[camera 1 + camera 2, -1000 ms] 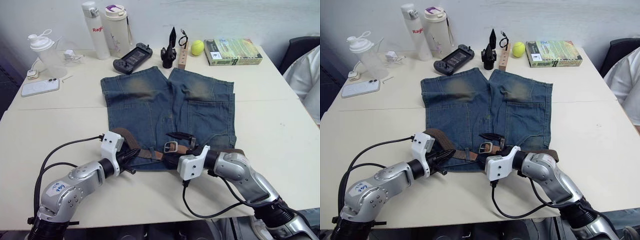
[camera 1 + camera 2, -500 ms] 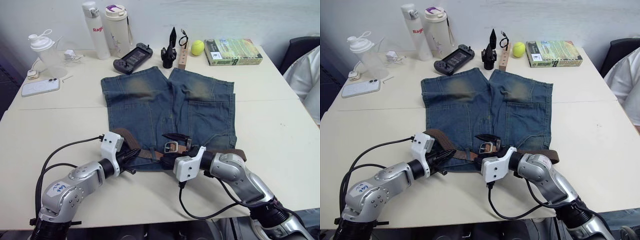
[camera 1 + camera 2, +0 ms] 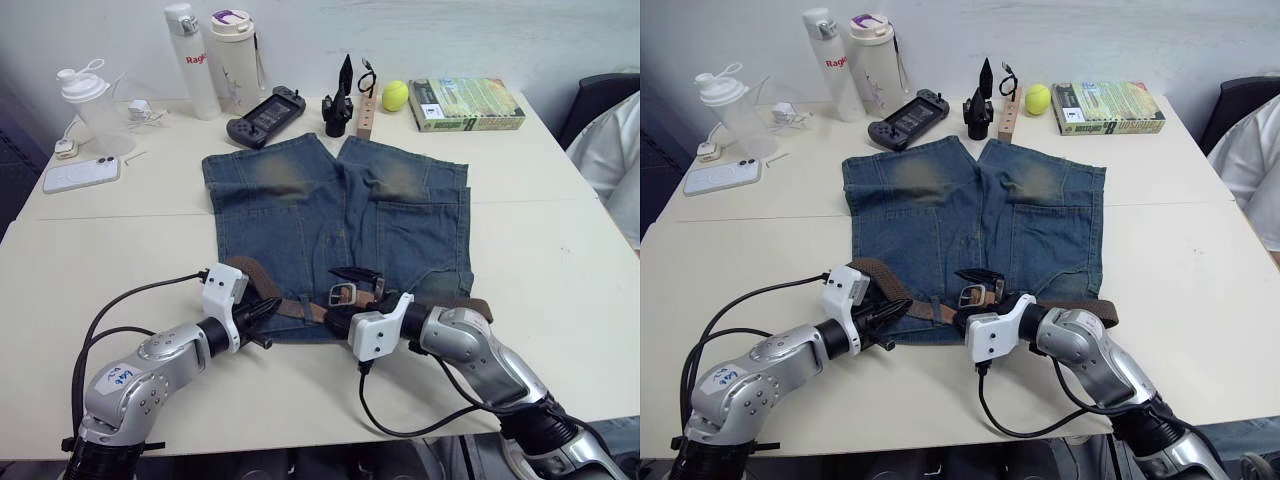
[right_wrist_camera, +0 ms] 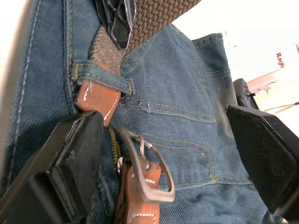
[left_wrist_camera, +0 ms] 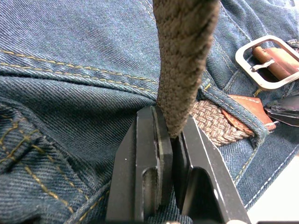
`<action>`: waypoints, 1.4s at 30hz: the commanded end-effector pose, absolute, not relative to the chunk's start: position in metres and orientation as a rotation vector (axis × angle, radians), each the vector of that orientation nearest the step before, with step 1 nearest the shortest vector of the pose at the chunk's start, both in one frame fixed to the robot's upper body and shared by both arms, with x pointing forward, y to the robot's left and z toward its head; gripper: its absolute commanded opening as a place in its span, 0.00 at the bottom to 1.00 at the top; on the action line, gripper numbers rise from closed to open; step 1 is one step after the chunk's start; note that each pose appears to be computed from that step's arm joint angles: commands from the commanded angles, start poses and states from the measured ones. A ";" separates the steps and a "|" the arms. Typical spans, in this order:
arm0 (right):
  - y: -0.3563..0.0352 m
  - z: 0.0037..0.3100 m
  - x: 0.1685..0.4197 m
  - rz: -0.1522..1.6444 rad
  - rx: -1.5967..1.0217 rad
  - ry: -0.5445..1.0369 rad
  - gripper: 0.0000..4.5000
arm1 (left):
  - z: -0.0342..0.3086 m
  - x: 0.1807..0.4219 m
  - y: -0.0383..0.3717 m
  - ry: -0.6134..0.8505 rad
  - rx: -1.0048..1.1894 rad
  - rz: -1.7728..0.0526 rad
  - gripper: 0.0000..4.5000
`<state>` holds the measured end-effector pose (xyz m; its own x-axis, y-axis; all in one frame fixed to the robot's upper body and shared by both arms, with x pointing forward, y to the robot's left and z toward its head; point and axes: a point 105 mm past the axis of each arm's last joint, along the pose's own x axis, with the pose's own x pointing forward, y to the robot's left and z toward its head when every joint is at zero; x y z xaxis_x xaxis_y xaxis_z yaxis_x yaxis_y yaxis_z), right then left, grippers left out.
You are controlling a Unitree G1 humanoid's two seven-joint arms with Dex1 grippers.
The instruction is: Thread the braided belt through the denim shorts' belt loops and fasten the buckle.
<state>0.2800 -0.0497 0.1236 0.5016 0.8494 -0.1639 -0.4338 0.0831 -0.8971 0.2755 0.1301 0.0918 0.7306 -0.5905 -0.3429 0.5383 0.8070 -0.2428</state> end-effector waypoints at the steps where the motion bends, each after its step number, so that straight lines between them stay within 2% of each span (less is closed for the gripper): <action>1: -0.064 0.118 0.285 0.978 -1.117 -0.411 0.99 | 0.068 0.260 0.120 0.541 -0.148 -0.673 0.00; 5: -0.065 0.114 0.282 0.990 -1.130 -0.406 0.99 | 0.068 0.260 0.120 0.539 -0.149 -0.672 0.00; 17: -0.035 0.122 0.281 1.012 -1.108 -0.484 0.99 | 0.068 0.259 0.120 0.540 -0.148 -0.672 0.00; 28: -0.037 0.130 0.273 1.042 -1.147 -0.538 0.99 | 0.068 0.259 0.121 0.542 -0.150 -0.668 0.00; 29: -0.037 0.130 0.273 1.046 -1.151 -0.539 0.94 | 0.068 0.259 0.121 0.542 -0.151 -0.668 0.00; 30: -0.037 0.130 0.273 1.050 -1.152 -0.542 0.94 | 0.068 0.259 0.121 0.542 -0.150 -0.668 0.00; 31: -0.036 0.131 0.272 1.052 -1.152 -0.546 0.81 | 0.068 0.259 0.121 0.543 -0.151 -0.668 0.00; 33: -0.036 0.131 0.271 1.058 -1.152 -0.550 0.68 | 0.067 0.259 0.121 0.543 -0.150 -0.668 0.00; 34: -0.035 0.131 0.270 1.061 -1.152 -0.552 0.55 | 0.067 0.259 0.121 0.543 -0.151 -0.667 0.00; 35: -0.035 0.131 0.270 1.062 -1.151 -0.552 0.47 | 0.067 0.259 0.121 0.543 -0.152 -0.667 0.00; 37: -0.035 0.130 0.268 1.072 -1.157 -0.555 0.26 | 0.067 0.260 0.121 0.542 -0.152 -0.666 0.00; 38: -0.035 0.129 0.267 1.078 -1.161 -0.554 0.10 | 0.067 0.260 0.121 0.542 -0.152 -0.665 0.00; 40: -0.035 0.128 0.266 1.092 -1.175 -0.553 0.02 | 0.067 0.260 0.121 0.541 -0.151 -0.665 0.00; 42: -0.035 0.125 0.267 1.099 -1.181 -0.533 0.02 | 0.068 0.261 0.121 0.539 -0.152 -0.665 0.00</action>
<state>0.2759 -0.0431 0.1162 0.4533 0.8639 -0.2197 -0.4274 -0.0057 -0.9040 0.2733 0.1279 0.0904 0.7248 -0.5954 -0.3467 0.5438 0.8033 -0.2429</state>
